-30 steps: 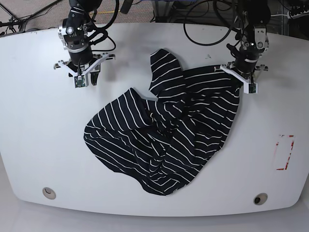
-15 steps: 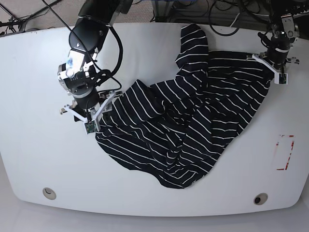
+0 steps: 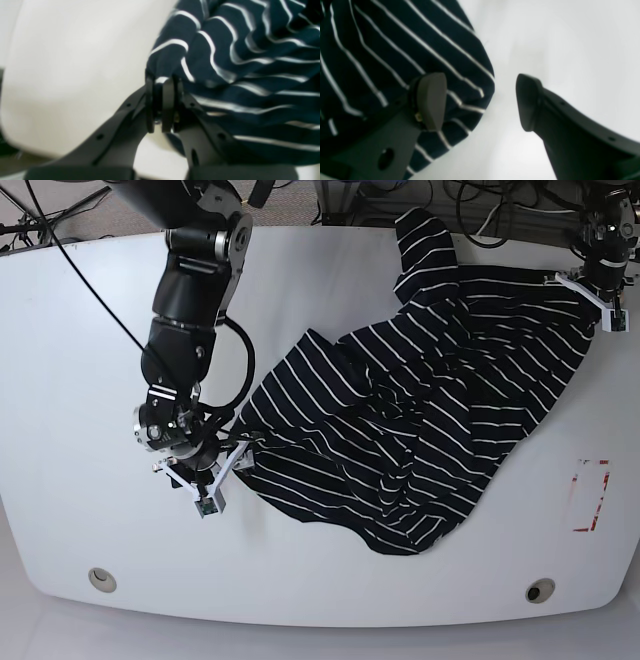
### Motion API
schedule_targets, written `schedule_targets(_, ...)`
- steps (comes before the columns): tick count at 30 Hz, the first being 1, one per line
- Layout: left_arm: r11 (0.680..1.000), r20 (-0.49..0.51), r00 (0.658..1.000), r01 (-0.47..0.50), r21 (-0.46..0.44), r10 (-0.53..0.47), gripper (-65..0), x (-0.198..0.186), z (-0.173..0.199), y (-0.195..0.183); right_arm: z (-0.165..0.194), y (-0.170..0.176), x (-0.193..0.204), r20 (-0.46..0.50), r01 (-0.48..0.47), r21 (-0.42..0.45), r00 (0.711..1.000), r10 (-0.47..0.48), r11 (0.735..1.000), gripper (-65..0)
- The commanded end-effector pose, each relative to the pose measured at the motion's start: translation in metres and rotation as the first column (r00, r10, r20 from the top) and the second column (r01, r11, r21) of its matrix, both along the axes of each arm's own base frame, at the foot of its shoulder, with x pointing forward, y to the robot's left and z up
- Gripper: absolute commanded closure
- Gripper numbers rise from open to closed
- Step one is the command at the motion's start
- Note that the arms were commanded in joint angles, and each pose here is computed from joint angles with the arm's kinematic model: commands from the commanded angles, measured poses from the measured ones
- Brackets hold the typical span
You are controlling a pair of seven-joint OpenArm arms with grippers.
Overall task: Fold the T-shirt properly
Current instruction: 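Reach the right gripper to the shirt's opposite edge and grasp it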
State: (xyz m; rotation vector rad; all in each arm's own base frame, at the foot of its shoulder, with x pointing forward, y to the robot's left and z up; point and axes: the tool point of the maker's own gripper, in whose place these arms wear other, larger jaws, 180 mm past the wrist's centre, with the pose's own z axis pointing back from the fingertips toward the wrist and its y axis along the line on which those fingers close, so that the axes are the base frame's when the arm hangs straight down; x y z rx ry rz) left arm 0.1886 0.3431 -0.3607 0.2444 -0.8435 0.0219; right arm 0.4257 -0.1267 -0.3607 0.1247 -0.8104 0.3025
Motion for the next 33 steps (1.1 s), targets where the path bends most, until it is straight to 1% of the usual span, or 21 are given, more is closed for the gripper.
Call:
schedule_targets(1, 0.999, 0.032, 0.999, 0.003, 0.033, -0.004, 0.0, 0.005, 0.012, 0.007, 0.018, 0.005, 0.033, 0.046, -0.016, 0.035, 0.999, 0.014, 0.999, -41.9)
schedule_targets(5, 0.999, 0.031, 1.0, 0.001, 0.034, -0.002, 0.0, 0.004, 0.012, 0.008, 0.009, 0.019, 0.047, 0.018, -0.039, 0.087, 0.999, 0.037, 0.995, -41.7)
schedule_targets(9, 0.999, 0.033, 0.999, 0.002, 0.035, -0.003, 0.0, 0.004, 0.013, 0.008, 0.005, 0.033, 0.059, 0.028, -0.056, 0.146, 0.998, 0.053, 0.988, -41.7)
schedule_targets(13, 0.999, 0.032, 0.999, 0.0, 0.035, -0.001, 0.0, 0.004, 0.013, 0.008, -0.007, 0.044, 0.06, -0.014, -0.067, 0.18, 0.997, 0.071, 0.981, -41.7)
schedule_targets(17, 0.999, 0.033, 0.999, -0.001, 0.034, -0.001, 0.0, 0.004, 0.013, 0.008, -0.015, 0.057, 0.064, 0.025, -0.069, 0.246, 0.998, 0.065, 0.967, -41.7)
schedule_targets(19, 0.999, 0.034, 0.999, 0.0, 0.035, -0.001, 0.0, 0.004, 0.013, 0.008, -0.022, 0.057, 0.062, 0.02, -0.064, 0.255, 0.998, 0.061, 0.965, -41.7)
schedule_targets(22, 0.999, 0.034, 0.999, 0.0, 0.035, -0.001, 0.0, 0.004, 0.013, 0.008, -0.031, 0.048, 0.06, 0.015, -0.045, 0.262, 0.999, 0.043, 0.964, -41.7)
schedule_targets(25, 0.999, 0.033, 0.999, -0.001, 0.034, -0.001, 0.0, 0.004, 0.013, 0.008, -0.032, 0.048, 0.061, 0.028, -0.044, 0.272, 0.999, 0.038, 0.961, -41.7)
schedule_targets(30, 0.999, 0.032, 0.999, 0.002, 0.033, -0.003, 0.0, 0.004, 0.012, 0.007, -0.03, 0.045, 0.063, 0.036, -0.043, 0.268, 0.999, 0.035, 0.962, -41.7)
schedule_targets(33, 1.0, 0.03, 1.0, 0.002, 0.03, -0.003, 0.0, 0.004, 0.011, 0.006, -0.019, 0.044, 0.071, 0.054, -0.049, 0.264, 0.998, 0.036, 0.963, -41.7)
